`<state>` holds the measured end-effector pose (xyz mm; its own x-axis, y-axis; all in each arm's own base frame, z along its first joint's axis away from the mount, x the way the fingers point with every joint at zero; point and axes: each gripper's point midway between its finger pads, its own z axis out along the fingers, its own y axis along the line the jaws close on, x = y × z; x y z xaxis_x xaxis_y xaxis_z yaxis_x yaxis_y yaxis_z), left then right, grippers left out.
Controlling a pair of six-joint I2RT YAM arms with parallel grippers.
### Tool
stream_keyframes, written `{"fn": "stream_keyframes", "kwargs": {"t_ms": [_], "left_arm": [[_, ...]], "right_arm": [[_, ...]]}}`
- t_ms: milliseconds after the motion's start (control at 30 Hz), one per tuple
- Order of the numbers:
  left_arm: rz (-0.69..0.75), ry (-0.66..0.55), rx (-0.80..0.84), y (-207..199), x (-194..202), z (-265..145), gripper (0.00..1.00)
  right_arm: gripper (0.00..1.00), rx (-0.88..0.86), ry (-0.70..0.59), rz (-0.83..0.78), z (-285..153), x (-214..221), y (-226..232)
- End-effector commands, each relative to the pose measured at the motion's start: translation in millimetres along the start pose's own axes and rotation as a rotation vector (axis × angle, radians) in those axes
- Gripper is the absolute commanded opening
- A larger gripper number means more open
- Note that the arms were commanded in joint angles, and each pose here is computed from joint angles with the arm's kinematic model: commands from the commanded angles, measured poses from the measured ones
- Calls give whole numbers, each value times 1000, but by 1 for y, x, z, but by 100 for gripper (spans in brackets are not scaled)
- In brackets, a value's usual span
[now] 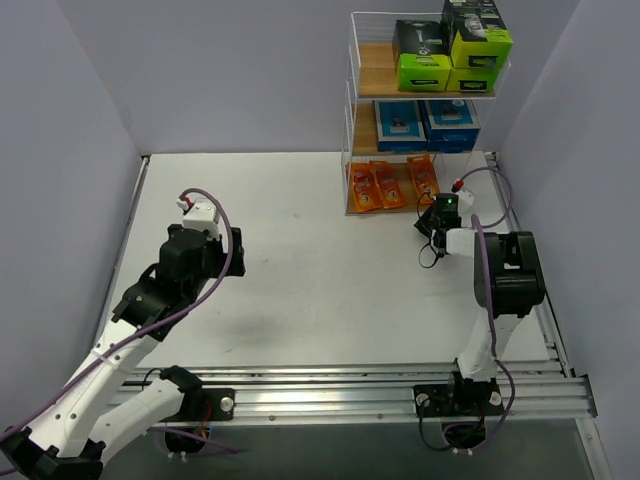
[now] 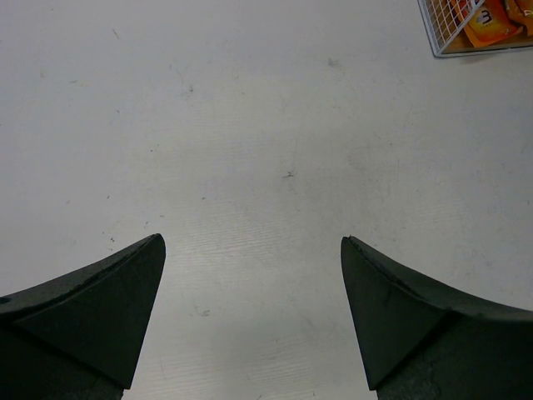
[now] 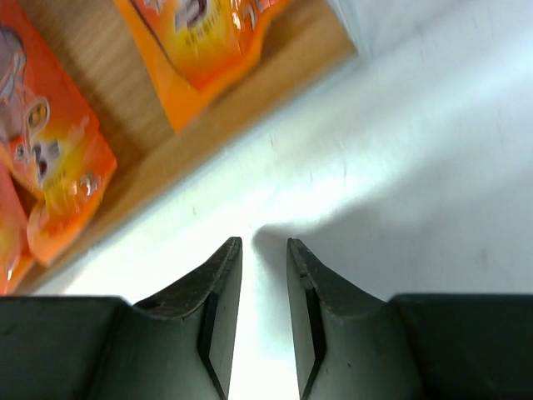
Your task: Place and organize the shaving razors onto the shelf
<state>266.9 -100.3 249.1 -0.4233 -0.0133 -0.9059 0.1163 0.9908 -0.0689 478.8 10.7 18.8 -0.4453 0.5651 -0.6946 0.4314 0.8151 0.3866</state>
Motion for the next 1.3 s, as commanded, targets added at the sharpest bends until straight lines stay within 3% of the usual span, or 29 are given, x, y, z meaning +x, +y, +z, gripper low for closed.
{"fn": "stream_keyframes", "kwargs": {"t_ms": [0,433,533,600,667,700,933,1033,1100,1133,1267], "left_arm": [[-26,-66,21,-1,-22,-4,96],[-27,-43,-23,8,-15,6,96],[-23,-42,-39,11,-14,8,96],[-21,-47,-36,10,-14,8,96],[-20,-64,-22,8,-17,7,97],[-18,-71,-16,7,-17,7,97],[-21,-89,-39,12,-18,4,95],[-30,-122,-49,13,-22,2,94],[-32,-128,-48,12,-24,1,94],[-33,-122,-46,12,-23,1,94],[-32,-119,-25,8,-32,-7,94]], "right_arm": [[25,-45,-6,21,-28,-4,7],[35,-256,94,-188,-123,20,46],[40,-329,72,-243,-160,7,60],[55,-360,87,-274,-178,5,66],[63,-390,32,-312,-203,-19,77],[66,-352,68,-325,-211,-16,68],[76,-367,-159,-315,-280,-75,73],[81,-402,-201,-293,-297,-79,73],[89,-419,-197,-297,-302,-77,74],[99,-424,-204,-299,-305,-79,74],[100,-375,-229,-263,-305,-86,68]]}}
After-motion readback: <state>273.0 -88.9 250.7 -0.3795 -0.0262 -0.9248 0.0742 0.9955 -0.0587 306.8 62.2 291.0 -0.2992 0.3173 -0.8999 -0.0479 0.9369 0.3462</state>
